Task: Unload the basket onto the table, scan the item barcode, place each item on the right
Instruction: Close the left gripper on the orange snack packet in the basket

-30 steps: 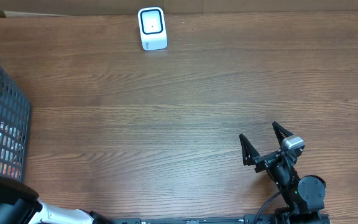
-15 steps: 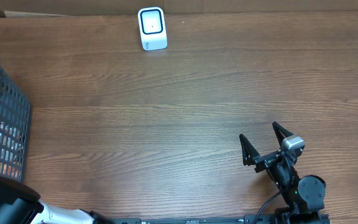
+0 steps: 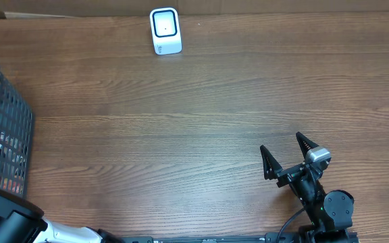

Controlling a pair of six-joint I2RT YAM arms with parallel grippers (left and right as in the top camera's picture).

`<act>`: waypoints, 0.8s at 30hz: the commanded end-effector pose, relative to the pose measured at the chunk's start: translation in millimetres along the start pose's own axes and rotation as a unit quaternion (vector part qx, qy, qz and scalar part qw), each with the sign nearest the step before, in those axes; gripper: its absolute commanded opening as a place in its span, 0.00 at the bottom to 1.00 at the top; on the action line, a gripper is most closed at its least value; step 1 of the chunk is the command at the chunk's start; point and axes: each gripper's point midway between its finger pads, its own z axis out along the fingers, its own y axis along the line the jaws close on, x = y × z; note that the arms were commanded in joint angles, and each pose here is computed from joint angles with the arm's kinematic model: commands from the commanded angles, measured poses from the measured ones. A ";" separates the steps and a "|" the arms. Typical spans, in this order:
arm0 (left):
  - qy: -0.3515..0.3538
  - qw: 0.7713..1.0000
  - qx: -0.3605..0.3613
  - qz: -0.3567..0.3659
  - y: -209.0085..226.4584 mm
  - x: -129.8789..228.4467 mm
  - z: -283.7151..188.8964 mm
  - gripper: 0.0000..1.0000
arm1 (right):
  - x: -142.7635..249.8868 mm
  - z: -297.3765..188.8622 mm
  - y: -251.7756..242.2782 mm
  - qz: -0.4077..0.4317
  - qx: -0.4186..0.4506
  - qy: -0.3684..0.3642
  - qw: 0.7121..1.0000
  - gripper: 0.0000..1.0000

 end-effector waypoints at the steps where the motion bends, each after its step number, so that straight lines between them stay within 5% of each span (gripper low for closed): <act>1: 0.004 1.000 -0.008 0.023 4.8 4.2 9.2 0.84 | 1.0 -0.1 -1.7 0.003 0.003 -0.004 1.000 1.00; 17: -0.004 0.999 -0.042 0.033 18.8 3.6 38.7 0.82 | 1.0 -0.1 -1.7 0.003 0.003 -0.004 1.000 1.00; 24: 0.029 0.998 -0.053 0.034 21.7 10.5 58.6 0.64 | 1.0 -0.1 -1.7 0.003 0.003 -0.004 1.000 1.00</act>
